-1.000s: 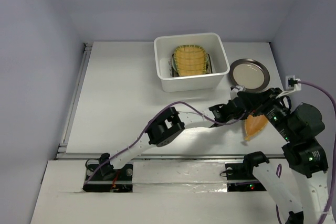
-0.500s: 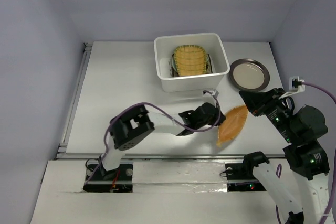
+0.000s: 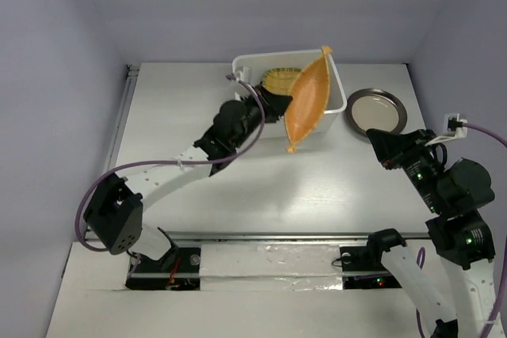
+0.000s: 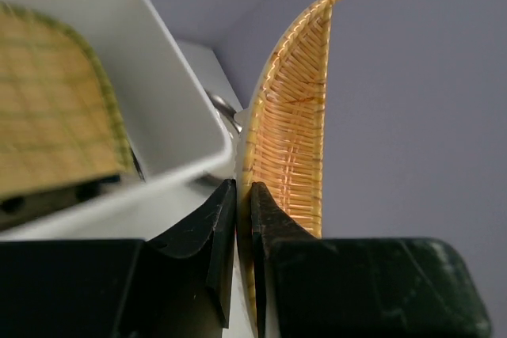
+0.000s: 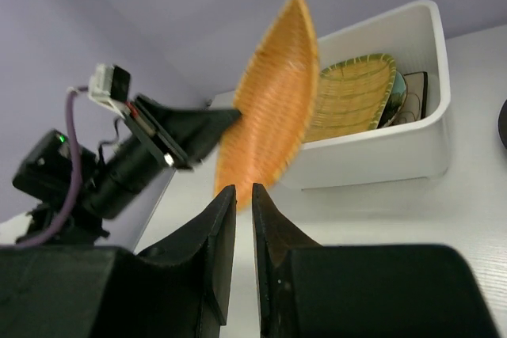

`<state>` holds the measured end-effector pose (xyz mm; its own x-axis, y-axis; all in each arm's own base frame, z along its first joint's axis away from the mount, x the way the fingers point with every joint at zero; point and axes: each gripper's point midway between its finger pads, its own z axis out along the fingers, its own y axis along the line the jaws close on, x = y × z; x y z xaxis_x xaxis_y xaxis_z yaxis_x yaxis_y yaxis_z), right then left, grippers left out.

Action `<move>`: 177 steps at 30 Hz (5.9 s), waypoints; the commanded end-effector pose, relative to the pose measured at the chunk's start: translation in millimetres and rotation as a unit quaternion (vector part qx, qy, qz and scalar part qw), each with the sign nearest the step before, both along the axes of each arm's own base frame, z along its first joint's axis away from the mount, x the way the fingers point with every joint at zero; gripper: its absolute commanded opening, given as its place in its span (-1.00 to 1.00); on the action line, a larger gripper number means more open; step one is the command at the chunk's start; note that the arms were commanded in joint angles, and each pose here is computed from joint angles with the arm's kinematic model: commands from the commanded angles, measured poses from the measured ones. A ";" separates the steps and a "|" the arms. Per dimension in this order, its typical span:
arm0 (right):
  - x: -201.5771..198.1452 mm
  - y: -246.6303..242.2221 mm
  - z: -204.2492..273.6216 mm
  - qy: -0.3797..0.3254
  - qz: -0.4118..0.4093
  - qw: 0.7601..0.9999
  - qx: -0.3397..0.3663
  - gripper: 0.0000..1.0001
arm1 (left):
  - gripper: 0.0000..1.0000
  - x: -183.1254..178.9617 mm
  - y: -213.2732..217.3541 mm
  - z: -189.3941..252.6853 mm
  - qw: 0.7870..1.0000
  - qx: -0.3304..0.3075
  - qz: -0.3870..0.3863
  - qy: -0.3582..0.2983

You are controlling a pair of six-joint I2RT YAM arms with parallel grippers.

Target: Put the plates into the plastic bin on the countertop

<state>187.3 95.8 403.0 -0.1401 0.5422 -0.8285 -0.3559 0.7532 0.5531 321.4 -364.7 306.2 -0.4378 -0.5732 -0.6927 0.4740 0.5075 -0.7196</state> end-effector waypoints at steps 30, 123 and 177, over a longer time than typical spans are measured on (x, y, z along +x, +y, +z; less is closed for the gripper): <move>143.8 -47.4 -150.3 0.177 -0.237 0.955 0.033 -0.43 | -0.19 220.3 39.0 -83.1 0.975 0.192 0.057 0.093; 210.7 -196.1 -53.9 0.052 -0.314 0.916 0.244 -1.00 | 0.43 -62.3 180.4 111.8 0.984 -0.028 0.086 -0.150; 315.7 91.3 -144.0 0.271 0.113 0.949 0.113 -0.14 | 0.35 -95.5 214.4 12.4 0.989 0.067 0.112 -0.076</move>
